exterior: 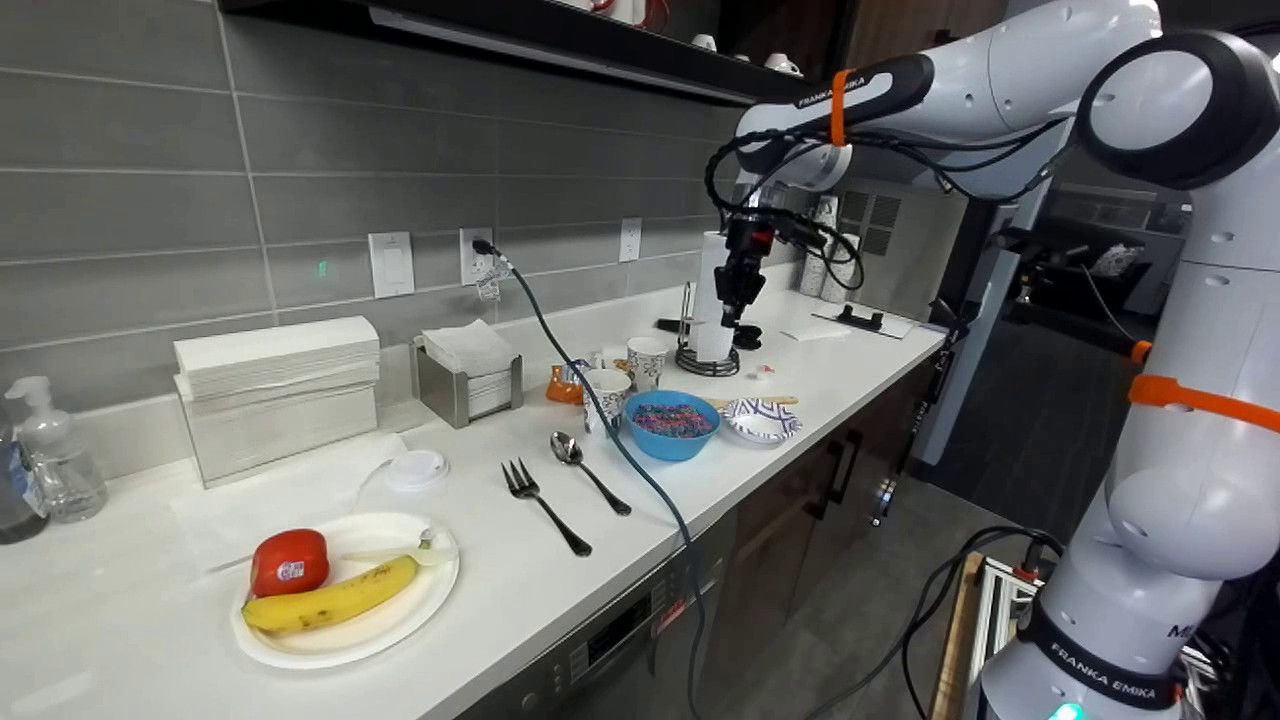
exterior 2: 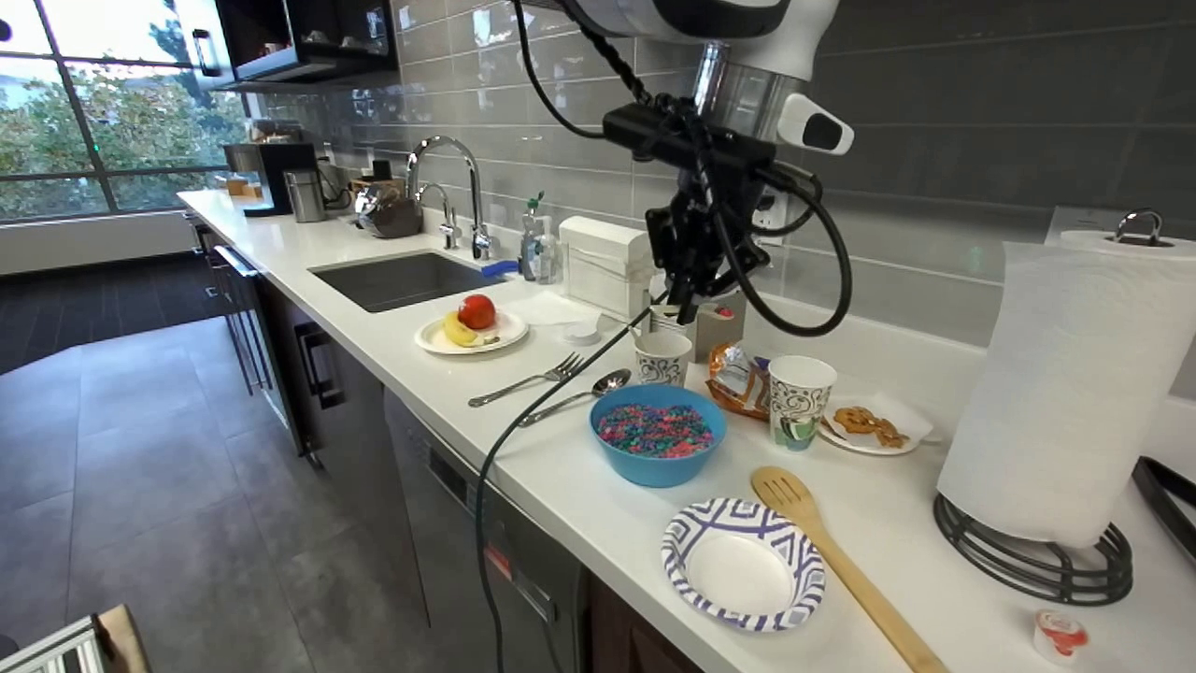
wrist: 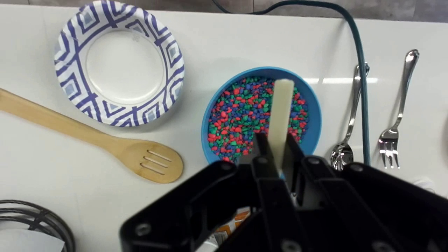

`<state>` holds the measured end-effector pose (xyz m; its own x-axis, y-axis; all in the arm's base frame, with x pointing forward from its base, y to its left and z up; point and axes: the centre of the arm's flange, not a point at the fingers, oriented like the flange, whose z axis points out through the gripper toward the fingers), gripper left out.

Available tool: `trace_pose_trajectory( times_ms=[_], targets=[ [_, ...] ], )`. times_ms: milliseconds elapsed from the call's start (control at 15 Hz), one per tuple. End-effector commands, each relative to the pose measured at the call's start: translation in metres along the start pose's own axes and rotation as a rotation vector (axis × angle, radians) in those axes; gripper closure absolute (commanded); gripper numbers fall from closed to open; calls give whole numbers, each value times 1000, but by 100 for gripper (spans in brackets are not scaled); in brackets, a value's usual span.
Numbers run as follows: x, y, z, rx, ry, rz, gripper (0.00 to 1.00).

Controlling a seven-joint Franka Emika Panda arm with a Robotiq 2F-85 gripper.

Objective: Scoop up the cereal and put it into the coffee cup then move the cup closer to the edge of the table

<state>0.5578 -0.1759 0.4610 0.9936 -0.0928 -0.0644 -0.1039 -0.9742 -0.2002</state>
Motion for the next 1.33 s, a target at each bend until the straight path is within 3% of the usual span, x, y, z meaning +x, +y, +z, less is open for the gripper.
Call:
trace_pose_trajectory(
  times_ms=[0, 400, 467, 933, 1000, 1267],
  targets=[
    [37, 6, -24, -12, -97, 78, 97],
    [73, 10, -22, -26, -199, 167, 97],
    [41, 4, -18, -22, -162, 139, 87],
    [58, 7, -12, -30, -173, 151, 87],
    [63, 11, -9, -44, -183, 155, 97],
    [93, 15, 5, -44, -186, 117, 97]
  ],
)
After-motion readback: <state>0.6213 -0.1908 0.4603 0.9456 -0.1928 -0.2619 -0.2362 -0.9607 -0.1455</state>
